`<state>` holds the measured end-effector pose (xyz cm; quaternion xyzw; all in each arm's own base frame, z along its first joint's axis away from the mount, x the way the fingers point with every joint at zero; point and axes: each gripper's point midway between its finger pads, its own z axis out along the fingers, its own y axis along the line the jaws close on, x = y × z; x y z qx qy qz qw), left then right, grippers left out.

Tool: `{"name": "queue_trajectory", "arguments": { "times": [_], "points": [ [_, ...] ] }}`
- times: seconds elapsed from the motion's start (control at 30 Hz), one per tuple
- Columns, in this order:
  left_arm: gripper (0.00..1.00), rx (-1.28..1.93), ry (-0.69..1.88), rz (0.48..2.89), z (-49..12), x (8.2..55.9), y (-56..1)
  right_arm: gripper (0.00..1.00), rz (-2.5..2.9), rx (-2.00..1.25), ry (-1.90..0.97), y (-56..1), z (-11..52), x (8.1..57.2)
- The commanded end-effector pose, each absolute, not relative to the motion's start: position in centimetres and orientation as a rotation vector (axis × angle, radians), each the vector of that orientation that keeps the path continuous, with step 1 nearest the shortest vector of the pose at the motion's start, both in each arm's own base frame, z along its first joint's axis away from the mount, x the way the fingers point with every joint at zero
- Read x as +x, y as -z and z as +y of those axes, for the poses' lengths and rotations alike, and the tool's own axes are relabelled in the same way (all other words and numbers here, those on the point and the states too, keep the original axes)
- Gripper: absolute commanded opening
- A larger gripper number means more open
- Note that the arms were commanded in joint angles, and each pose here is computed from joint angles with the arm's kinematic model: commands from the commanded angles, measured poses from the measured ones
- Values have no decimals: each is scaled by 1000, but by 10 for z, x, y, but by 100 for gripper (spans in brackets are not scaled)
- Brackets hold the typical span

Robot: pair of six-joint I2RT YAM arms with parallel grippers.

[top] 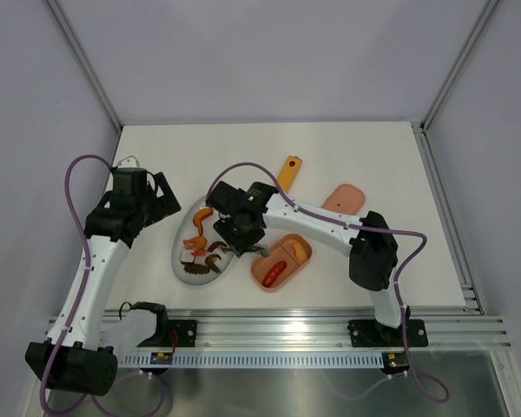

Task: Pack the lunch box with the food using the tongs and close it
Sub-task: Adjust the fake food on the plate.

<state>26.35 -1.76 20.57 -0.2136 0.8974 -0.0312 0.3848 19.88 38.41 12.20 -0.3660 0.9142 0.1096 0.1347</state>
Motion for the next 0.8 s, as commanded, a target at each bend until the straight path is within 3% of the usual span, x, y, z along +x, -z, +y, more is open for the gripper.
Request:
{"name": "queue_trajectory", "arguments": {
  "times": [0.0, 0.17, 0.43, 0.67, 0.73, 0.77],
  "points": [
    [99, -563, 72, 2229, -13, 269, -216, 50, 2585, -1111, -317, -133, 393, 201],
    [99, -561, 77, 2226, -13, 269, -217, 34, 2583, -1091, -304, -135, 392, 201],
    [99, -558, 81, 2228, -14, 269, -217, 20, 2559, -1035, -284, -148, 385, 205],
    [99, -560, 84, 2229, -14, 270, -216, 20, 2533, -993, -286, -161, 378, 205],
    [99, -559, 88, 2228, -15, 270, -217, 25, 2539, -1003, -285, -159, 376, 204],
    [99, -559, 88, 2228, -15, 270, -217, 35, 2540, -1007, -287, -158, 376, 203]
  ]
}}
